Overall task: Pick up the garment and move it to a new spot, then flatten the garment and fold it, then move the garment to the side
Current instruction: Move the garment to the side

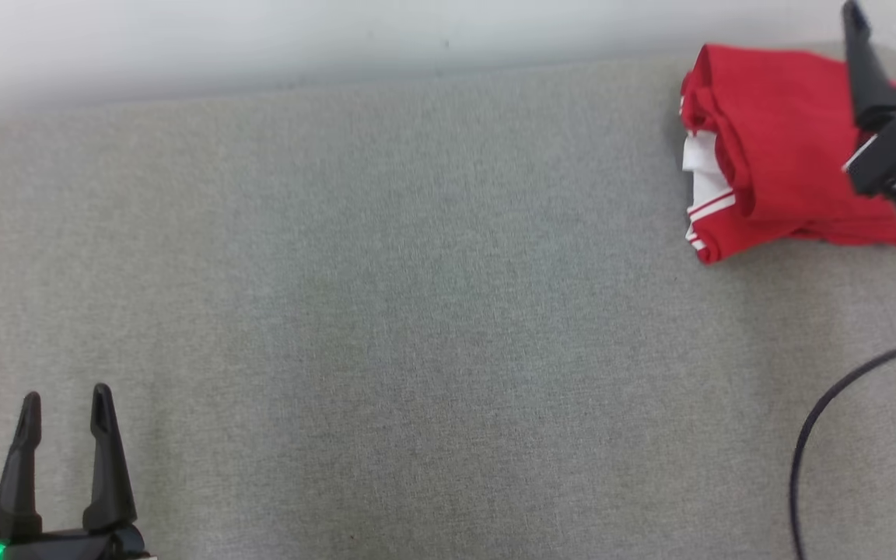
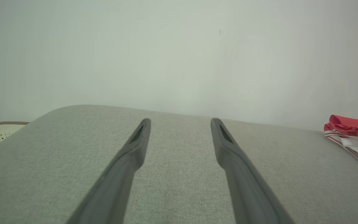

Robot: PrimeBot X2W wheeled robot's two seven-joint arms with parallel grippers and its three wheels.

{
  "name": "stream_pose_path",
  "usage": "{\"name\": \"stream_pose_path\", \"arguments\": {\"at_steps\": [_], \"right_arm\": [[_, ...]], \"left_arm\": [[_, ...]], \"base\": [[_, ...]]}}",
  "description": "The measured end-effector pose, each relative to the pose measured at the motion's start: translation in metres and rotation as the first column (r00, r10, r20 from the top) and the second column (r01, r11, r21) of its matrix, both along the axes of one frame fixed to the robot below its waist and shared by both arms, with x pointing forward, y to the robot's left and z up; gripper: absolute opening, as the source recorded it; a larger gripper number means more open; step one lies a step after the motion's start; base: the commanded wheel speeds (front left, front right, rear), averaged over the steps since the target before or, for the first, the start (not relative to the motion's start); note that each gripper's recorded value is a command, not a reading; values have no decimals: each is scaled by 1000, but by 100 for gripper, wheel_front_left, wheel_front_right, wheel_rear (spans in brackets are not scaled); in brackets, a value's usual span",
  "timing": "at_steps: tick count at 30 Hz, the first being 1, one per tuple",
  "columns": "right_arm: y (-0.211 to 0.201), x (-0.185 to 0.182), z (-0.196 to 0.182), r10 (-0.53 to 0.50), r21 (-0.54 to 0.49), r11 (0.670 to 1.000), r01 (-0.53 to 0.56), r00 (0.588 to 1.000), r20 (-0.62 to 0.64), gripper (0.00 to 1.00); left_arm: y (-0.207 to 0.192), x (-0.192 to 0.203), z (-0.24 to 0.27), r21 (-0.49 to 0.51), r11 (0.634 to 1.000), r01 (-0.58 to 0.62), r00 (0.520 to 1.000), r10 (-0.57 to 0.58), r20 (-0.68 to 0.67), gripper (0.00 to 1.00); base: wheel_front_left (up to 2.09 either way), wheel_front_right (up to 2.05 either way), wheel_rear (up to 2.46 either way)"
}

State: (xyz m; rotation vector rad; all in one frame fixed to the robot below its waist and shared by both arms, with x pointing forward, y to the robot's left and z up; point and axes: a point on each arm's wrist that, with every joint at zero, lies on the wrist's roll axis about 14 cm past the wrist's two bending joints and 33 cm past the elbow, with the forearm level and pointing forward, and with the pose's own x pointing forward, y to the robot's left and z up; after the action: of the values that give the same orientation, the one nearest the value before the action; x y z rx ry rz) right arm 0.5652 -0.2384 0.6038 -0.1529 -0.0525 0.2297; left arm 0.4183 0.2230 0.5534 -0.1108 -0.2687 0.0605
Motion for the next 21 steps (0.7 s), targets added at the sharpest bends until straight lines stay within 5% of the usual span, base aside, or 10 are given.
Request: {"name": "stream_pose_path", "arguments": {"at_steps": [21], "right_arm": [[90, -91, -30, 61, 252, 964, -85, 993, 99, 100]], "left_arm": [[6, -44, 25, -14, 999, -43, 998, 44, 50, 100]], "base": [[0, 0, 0]]}}
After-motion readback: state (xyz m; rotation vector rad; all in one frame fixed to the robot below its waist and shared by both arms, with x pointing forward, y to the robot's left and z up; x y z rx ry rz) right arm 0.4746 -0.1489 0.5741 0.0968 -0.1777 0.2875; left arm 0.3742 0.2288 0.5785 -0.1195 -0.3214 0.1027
